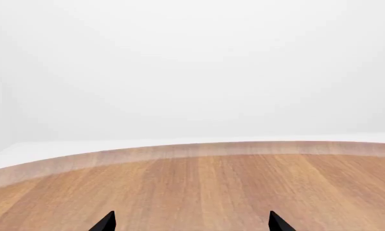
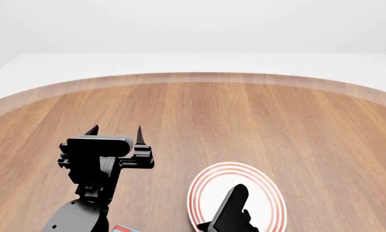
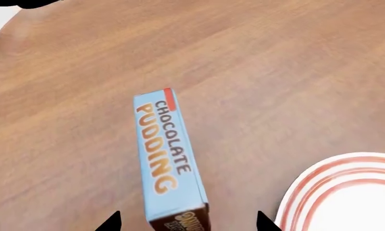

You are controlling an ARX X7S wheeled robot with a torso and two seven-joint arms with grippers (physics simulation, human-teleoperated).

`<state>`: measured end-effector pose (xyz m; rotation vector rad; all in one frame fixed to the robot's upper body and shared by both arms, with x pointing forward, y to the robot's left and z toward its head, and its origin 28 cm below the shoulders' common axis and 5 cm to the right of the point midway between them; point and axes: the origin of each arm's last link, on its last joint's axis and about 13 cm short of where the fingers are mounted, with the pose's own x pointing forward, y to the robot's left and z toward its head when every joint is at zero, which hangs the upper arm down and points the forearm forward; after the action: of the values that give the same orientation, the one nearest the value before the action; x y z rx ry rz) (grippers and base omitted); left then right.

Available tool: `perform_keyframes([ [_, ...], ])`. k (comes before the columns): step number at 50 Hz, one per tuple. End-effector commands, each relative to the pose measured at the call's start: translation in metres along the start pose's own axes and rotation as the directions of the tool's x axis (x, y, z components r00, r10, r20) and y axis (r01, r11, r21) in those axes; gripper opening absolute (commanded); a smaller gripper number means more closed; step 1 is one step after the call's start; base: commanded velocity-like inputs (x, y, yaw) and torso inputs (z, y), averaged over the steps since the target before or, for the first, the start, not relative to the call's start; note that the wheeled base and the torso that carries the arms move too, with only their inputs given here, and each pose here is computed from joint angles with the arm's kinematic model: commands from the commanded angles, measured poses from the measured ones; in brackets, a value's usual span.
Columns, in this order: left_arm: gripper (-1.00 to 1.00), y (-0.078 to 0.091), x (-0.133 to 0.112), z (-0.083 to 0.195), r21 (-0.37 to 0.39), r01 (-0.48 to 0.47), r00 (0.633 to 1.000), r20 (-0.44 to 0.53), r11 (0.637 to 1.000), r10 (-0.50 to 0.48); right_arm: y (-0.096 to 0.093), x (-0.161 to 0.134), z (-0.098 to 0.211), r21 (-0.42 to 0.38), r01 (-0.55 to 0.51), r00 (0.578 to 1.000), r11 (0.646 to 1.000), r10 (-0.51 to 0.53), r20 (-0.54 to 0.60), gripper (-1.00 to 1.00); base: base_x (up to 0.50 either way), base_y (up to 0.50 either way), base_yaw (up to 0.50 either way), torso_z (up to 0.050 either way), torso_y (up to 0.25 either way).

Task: Put the chocolate pudding to the right of the plate.

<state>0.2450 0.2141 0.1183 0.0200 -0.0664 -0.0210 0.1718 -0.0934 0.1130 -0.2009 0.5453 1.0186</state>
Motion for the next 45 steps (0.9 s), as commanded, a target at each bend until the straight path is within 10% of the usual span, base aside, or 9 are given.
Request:
perform_keyframes([
  [1,1.0,-0.001,0.0,0.0,-0.001,0.003,1.0,-0.001,1.0,-0.003,-0.004,0.009,0.005,-0.022,-0.031,0.999,0.999,0.03,-0.045,1.0,0.0,0.0,0.0,0.0,0.0],
  [45,1.0,-0.002,0.0,-0.003,0.002,0.008,1.0,-0.006,1.0,-0.008,-0.019,0.053,0.0,0.021,-0.13,0.975,0.991,0.132,-0.18,1.0,0.0,0.0,0.0,0.0,0.0],
])
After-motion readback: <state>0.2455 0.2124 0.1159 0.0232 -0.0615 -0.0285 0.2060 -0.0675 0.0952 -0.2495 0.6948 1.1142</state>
